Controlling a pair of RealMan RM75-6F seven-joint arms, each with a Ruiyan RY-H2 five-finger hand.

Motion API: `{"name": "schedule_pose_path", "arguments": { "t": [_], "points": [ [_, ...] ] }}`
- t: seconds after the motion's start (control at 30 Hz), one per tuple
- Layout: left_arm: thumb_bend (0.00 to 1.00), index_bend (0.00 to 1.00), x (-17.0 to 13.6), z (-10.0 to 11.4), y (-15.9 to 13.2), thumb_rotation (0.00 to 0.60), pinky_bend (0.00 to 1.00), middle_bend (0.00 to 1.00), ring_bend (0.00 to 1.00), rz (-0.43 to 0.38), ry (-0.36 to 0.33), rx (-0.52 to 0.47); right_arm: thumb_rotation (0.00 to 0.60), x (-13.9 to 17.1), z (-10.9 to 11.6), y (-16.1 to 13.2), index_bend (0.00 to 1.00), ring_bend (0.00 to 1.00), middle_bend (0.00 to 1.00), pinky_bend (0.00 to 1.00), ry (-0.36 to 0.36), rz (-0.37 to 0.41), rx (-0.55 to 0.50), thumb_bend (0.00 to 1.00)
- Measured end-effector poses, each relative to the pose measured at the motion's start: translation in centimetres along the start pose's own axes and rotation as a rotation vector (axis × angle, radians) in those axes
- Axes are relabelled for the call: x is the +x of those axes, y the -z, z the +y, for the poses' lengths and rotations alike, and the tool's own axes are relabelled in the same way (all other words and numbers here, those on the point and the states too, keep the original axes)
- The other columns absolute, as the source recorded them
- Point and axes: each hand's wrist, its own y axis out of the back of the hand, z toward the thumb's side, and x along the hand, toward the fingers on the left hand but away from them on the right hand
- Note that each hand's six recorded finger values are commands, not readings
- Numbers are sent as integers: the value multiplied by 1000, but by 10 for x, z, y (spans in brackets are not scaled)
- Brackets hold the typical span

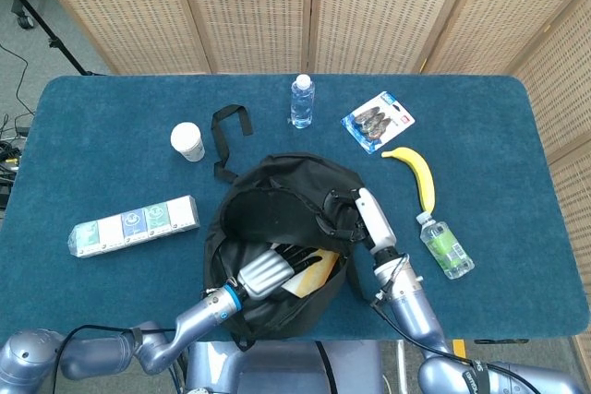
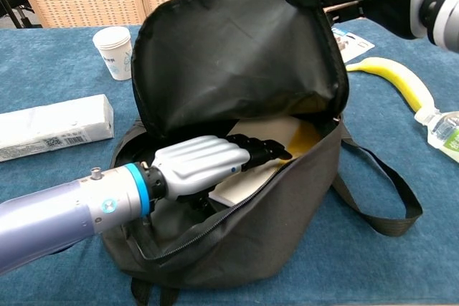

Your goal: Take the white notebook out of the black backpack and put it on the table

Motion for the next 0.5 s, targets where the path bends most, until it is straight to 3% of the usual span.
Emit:
{"name": "schedule_pose_path", "arguments": {
  "t": [0.27,0.4,0.5],
  "points": [
    [357,51,9,-1,0,600,49,0,0,19,-6,17,600,0,0,-4,694,541,667,619,1,0,1,827],
    [433,197,12,0,1,600,249,28,97,31,-24,28,600,0,0,-4,694,541,667,619,4,1,1,827],
    [499,360,13,4,1,600,379,161,222,37,-58,41,600,0,1,-5,694,541,668,619,6,2,0,827]
  ]
}}
